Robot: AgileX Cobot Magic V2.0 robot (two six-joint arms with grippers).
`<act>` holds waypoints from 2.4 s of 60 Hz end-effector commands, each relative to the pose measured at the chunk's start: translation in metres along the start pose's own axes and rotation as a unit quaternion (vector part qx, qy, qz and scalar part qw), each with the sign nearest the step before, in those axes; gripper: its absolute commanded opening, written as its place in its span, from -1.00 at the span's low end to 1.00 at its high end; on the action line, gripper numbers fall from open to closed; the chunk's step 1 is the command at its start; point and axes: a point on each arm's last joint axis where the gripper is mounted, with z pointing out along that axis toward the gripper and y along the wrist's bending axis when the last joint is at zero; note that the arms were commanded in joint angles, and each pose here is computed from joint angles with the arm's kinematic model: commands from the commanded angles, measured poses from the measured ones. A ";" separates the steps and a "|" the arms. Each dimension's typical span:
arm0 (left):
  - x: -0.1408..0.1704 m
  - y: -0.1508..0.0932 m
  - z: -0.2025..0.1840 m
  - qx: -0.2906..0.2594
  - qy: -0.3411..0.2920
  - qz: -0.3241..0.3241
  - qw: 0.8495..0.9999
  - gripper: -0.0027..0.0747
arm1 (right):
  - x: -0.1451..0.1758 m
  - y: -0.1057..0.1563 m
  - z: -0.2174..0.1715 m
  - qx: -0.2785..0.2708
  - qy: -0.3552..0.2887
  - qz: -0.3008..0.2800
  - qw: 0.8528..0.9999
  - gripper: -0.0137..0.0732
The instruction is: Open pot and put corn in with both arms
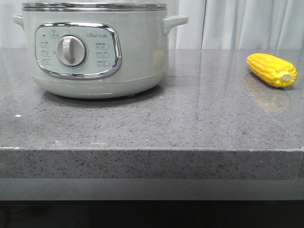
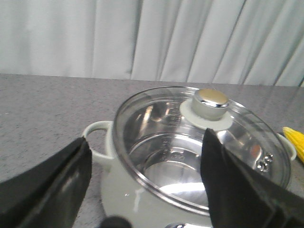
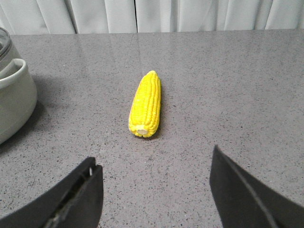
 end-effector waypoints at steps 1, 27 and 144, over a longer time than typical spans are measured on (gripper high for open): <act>-0.023 -0.015 0.017 0.031 -0.065 0.003 0.997 0.32 | -0.017 0.001 -0.002 -0.003 -0.053 -0.007 0.999 0.47; -0.035 -0.059 0.124 0.081 -0.025 0.011 0.996 0.32 | -0.021 0.002 -0.003 -0.004 -0.075 -0.007 0.997 0.47; -0.130 -0.032 0.044 0.034 -0.092 0.031 0.995 -0.39 | -0.043 0.003 0.014 -0.002 -0.041 -0.007 0.999 0.69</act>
